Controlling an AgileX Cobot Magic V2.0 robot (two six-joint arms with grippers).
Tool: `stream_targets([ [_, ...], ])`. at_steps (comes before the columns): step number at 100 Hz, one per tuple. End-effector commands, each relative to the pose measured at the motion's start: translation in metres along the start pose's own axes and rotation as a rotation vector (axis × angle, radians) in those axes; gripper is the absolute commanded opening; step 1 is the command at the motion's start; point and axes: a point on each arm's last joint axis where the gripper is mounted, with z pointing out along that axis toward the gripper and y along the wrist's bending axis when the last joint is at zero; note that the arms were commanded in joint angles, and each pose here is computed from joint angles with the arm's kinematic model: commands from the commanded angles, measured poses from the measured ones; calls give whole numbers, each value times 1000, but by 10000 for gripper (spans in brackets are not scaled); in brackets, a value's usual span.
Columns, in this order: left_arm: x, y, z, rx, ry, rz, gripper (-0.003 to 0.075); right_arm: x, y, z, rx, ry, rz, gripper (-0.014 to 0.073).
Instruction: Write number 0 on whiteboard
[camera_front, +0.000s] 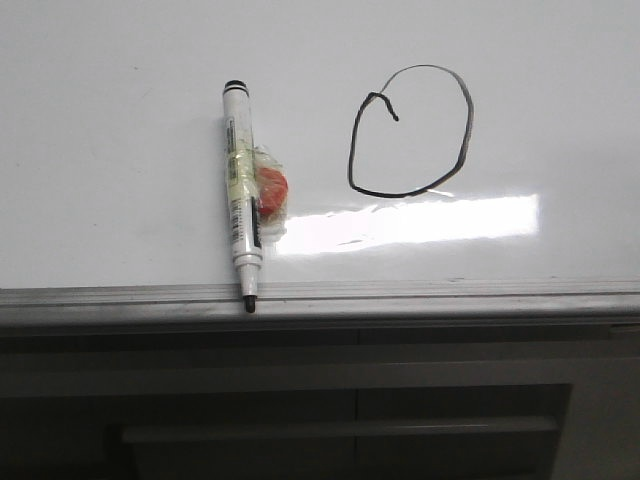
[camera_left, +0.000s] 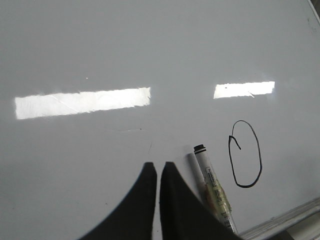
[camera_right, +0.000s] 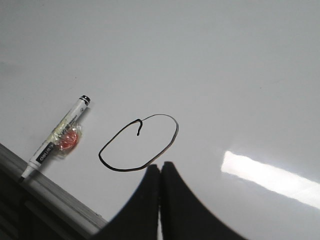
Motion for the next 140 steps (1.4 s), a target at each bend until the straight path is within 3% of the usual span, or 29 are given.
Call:
stream_targets([
  [1,-10,-6,-1,43,-38,18,-20,-14,-6,-1,51,-91,-8,-69],
  [47,-10,-5,-1,41,-38,18,-20,-14,-6,-1,50,-90,-8,-69],
  [57,-11,5,-2,-68,-60,138,-20,-14,-6,-1,50,-90,-8,-69],
  [71,-10,11,-3,-133,-76,200,-20,-14,-6,-1,50,-90,-8,-69],
  [88,-2,16,-8,-159,-103,180,-20,-14,-6,-1,50,-90,-8,-69],
  [100,0,22,-19,-206,-115,77,-20,-14,-6,-1,50,-90,-8,-69],
  [114,4,22,-33,-229,-103,157,-20,-14,-6,-1,50,-90,-8,-69],
  [126,2,21,-38,-276,-167,244,-20,-14,-6,-1,50,-90,-8,-69],
  [140,-4,12,-36,-216,-298,274,-20,-14,-6,-1,50,-90,-8,-69],
])
